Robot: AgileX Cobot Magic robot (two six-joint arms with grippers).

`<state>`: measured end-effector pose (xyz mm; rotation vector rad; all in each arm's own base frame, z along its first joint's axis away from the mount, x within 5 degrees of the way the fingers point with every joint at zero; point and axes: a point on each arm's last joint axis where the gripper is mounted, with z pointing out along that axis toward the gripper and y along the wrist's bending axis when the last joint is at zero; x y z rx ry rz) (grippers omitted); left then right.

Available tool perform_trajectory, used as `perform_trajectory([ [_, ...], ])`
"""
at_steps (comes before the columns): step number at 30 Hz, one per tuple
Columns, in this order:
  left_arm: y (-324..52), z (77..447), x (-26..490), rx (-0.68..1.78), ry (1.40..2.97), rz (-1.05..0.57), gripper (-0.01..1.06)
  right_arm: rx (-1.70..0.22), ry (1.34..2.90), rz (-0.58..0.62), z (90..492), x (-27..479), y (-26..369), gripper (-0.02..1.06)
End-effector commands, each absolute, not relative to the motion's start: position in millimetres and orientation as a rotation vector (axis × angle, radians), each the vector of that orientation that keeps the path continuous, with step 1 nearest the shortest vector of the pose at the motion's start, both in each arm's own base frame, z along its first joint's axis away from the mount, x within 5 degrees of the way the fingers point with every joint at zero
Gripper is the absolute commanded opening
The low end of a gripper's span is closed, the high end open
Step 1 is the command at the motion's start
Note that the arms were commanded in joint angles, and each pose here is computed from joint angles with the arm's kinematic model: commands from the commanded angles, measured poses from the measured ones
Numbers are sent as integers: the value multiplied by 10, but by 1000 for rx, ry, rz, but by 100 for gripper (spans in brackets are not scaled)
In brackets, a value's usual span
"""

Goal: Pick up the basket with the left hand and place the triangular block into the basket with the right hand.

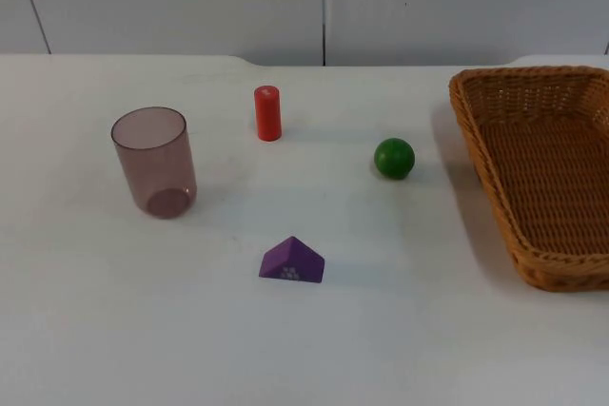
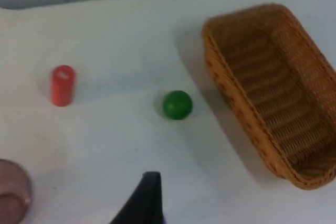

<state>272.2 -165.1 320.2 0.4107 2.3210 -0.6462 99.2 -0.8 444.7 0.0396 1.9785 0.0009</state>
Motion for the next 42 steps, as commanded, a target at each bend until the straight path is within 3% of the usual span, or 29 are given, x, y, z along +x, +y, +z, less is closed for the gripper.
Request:
perform_trajectory([
  [1, -1983, 3003, 2791, 450, 2367, -692, 105, 45, 1979, 0, 4464, 973, -13, 104],
  [8, -2502, 2606, 3150, 570, 2484, -698, 105, 38, 1991, -6, 4454, 968, -14, 104],
  [20, -3158, 2053, 3689, 448, 2518, -746, 105, 31, 2012, -12, 4437, 961, -15, 104],
  [35, -3480, 1311, 3928, 346, 2681, -774, 105, 25, 2029, -18, 4423, 954, -16, 104],
  [42, -3525, 1133, 3970, 328, 2711, -779, 105, 21, 2033, -21, 4420, 952, -16, 104],
])
